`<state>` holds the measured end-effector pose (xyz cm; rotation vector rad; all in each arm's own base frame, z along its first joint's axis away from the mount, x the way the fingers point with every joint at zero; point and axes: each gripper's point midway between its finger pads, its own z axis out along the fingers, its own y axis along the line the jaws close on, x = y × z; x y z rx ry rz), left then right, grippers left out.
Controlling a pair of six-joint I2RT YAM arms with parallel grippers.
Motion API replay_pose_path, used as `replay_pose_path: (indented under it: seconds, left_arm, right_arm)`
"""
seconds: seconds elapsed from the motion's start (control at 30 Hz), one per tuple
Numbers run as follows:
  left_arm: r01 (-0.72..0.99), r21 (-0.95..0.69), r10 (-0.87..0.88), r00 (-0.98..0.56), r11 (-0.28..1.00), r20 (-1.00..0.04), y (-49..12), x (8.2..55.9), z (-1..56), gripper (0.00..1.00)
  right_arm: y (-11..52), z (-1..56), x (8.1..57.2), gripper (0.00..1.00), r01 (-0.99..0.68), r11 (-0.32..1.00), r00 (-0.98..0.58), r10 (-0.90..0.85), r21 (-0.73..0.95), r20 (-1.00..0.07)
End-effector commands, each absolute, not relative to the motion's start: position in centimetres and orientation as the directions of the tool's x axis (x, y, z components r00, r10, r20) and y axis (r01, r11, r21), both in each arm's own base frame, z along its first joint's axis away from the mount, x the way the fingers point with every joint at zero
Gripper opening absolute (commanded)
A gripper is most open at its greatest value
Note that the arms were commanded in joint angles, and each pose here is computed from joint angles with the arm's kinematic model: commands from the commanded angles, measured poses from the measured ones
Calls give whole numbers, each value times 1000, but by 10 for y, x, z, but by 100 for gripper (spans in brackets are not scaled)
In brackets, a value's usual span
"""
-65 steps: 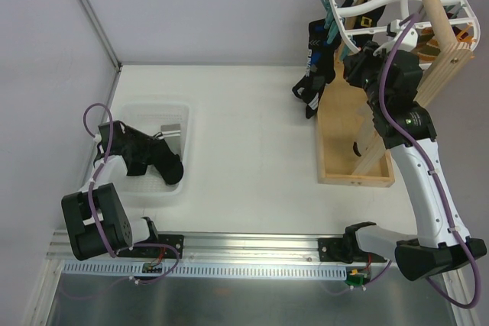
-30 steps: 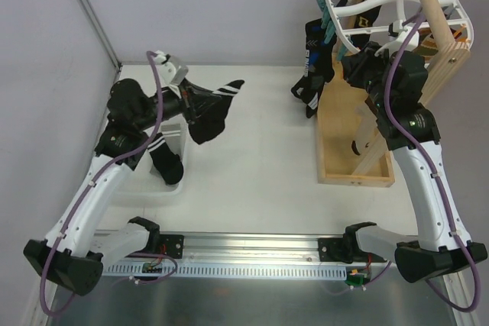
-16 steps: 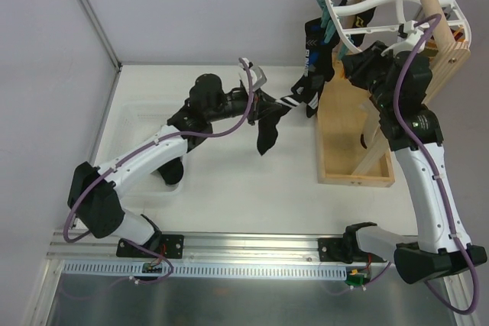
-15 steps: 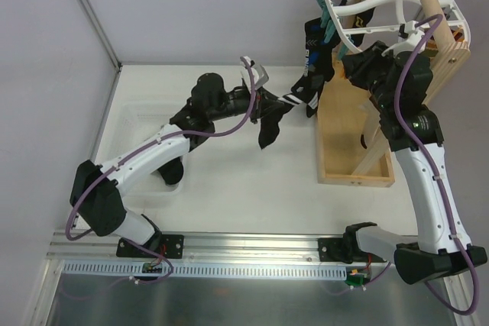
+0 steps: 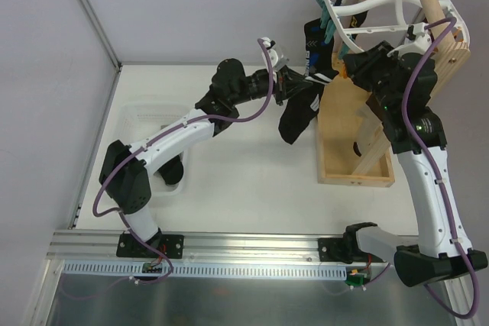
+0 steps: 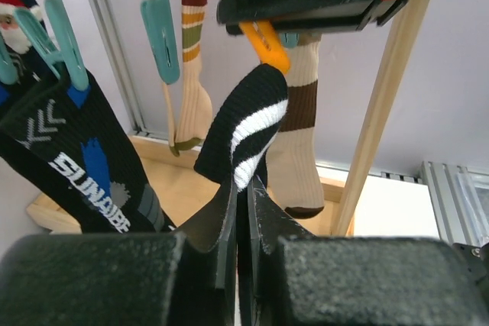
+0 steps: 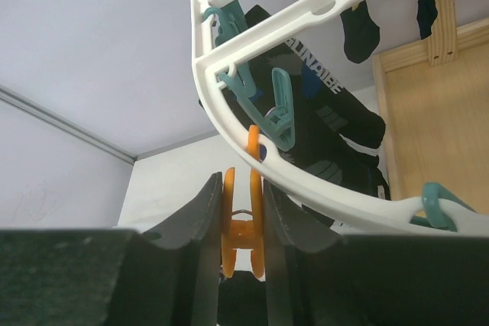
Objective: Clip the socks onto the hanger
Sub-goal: Clamp the sock onto the hanger.
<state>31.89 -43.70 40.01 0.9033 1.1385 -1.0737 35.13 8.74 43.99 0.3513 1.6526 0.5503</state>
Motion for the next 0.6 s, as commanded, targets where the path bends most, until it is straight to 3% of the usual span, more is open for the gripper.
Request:
replay_pose_path:
  seconds: [0.0,0.57]
  left_arm:
    - [980,73,-268,122,187,-956,-444,304,430,0]
    - [985,37,-337,92,166,-937,-458,302,434,0]
  right_arm:
    - [87,475,337,1,-153,801,-80,574,579,-815]
    - [72,471,337,1,-74,766,-47,636,638,-770]
